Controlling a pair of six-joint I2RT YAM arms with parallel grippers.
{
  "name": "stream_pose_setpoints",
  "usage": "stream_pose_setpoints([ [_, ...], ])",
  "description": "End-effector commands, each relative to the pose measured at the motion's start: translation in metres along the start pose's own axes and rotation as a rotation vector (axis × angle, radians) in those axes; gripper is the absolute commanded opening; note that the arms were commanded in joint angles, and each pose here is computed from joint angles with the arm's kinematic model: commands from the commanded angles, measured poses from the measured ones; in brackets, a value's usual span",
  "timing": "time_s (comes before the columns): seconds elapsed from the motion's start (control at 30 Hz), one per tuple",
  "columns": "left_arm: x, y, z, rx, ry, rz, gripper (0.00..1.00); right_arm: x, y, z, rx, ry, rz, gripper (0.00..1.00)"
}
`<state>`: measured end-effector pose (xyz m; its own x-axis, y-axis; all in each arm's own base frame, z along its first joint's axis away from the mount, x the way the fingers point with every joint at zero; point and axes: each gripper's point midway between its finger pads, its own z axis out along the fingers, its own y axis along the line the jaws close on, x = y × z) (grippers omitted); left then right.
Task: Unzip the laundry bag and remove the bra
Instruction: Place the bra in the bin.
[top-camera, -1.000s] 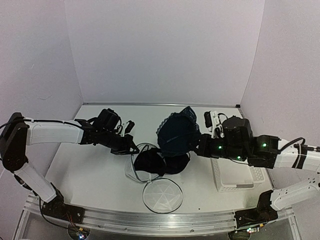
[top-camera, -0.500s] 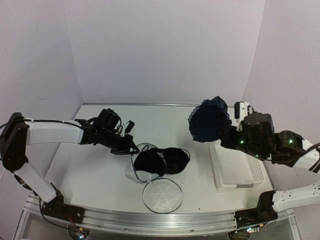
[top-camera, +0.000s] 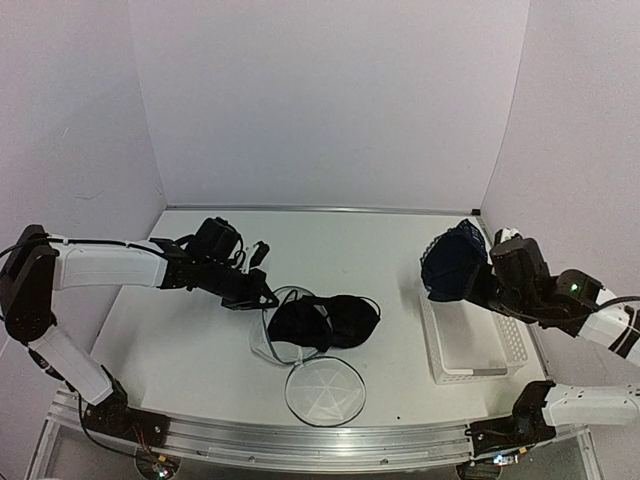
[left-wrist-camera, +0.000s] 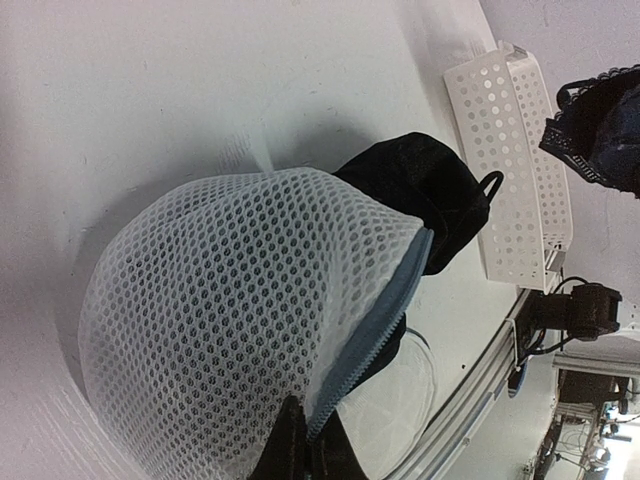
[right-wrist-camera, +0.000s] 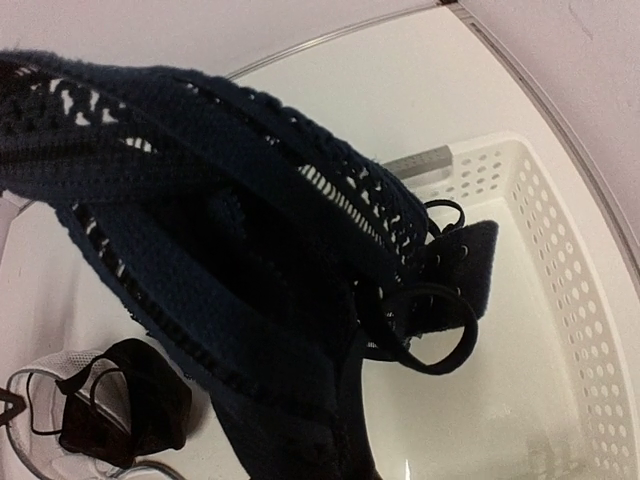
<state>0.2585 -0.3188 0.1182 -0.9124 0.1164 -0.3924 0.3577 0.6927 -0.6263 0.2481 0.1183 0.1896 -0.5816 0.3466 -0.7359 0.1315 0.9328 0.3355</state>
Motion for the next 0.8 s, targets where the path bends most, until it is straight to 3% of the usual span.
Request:
stream_pose_setpoints([
  [0.0, -0.016, -0.017, -0.005, 0.035, -0.036, 0.052, 0.0, 0.009, -0.017, 0.008, 0.004, 0.05, 0.11, 0.0],
  [0.27, -0.015, -0.017, -0.005, 0.038, -0.032, 0.056, 0.0, 0.027, -0.062, 0.028, 0.099, 0.099, 0.236, 0.0],
  [0.63, -0.015, -0.015, -0.003, 0.031, -0.032, 0.063, 0.0, 0.064, -0.073, 0.056, 0.051, 0.204, 0.399, 0.0],
  [0.77, -0.015, -0.017, -0.004, 0.035, -0.034, 0.069, 0.0, 0.072, -0.079, 0.06, 0.08, 0.221, 0.42, 0.13],
])
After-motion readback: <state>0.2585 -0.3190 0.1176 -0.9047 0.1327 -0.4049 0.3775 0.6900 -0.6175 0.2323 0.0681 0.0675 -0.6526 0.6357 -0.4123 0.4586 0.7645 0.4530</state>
